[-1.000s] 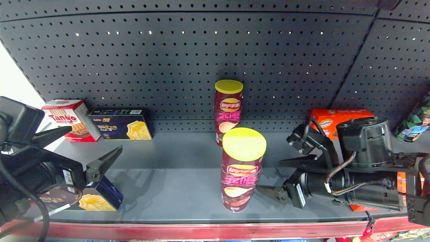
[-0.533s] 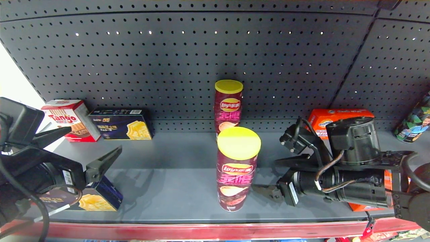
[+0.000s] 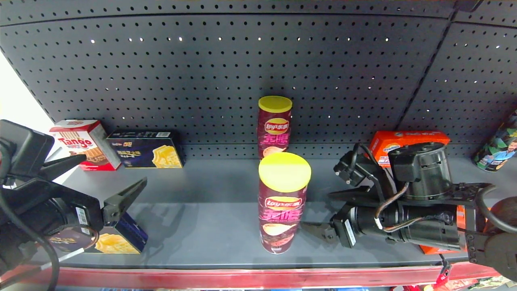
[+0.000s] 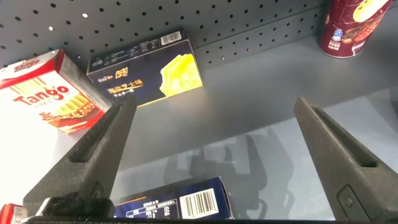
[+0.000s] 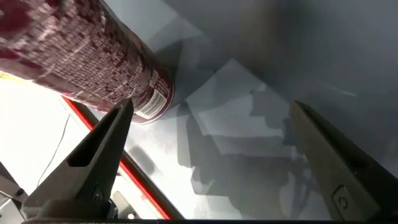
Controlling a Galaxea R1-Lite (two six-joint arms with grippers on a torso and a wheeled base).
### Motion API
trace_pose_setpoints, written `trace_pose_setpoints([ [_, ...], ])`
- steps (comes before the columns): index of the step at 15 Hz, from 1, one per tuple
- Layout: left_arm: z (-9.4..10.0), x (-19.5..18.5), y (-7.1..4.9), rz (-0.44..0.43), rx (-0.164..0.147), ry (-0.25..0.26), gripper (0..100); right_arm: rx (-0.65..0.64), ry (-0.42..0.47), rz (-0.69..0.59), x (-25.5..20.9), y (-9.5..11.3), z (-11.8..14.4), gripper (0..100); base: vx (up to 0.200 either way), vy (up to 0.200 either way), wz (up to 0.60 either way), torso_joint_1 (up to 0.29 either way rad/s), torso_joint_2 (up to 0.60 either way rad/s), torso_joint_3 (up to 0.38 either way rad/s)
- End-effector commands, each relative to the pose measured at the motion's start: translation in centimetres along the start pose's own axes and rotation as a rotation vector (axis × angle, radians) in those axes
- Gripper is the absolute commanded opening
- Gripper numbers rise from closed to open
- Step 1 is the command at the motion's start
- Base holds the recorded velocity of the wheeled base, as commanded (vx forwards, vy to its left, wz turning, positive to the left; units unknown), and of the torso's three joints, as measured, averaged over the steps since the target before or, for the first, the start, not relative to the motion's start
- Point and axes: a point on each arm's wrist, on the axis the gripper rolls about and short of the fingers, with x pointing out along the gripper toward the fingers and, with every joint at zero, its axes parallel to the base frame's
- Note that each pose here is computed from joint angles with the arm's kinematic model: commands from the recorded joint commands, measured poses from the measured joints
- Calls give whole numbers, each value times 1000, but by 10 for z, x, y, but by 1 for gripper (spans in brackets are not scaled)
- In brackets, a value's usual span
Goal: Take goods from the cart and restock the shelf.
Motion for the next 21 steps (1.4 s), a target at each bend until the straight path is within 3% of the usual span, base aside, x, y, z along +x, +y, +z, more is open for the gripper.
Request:
trace_pose_setpoints([
  [1,-3,-1,0,1,1,6,100,9,-38,-20,-14,-3,5,100,0,0,0,0,0,0],
  [5,-1,-11,2,13,-5,-20,100,64,-257,-272,-98,-44,27,100,0,0,0,0,0,0],
  [6,5,-23,6,31,-12,-69,100,85,-347,-397,-147,-51,21,100,0,0,0,0,0,0],
  [8,11,-37,10,46,-15,-125,100,96,-399,-509,-186,-46,0,100,0,0,0,0,0,0],
  [9,13,-58,13,61,-20,-188,100,94,-441,-589,-214,-27,-31,100,0,0,0,0,0,0],
  [11,5,-89,17,116,-6,-230,100,79,-504,-626,-237,0,-66,100,0,0,0,0,0,0],
  [16,-39,-147,16,142,-14,-253,100,117,-458,-732,-254,38,-137,100,0,0,0,0,0,0],
  [17,-55,-158,14,163,-17,-263,100,127,-469,-751,-254,46,-156,100,0,0,0,0,0,0],
  [21,-95,-181,7,202,-8,-214,100,185,-536,-822,-238,55,-203,100,0,0,0,0,0,0],
])
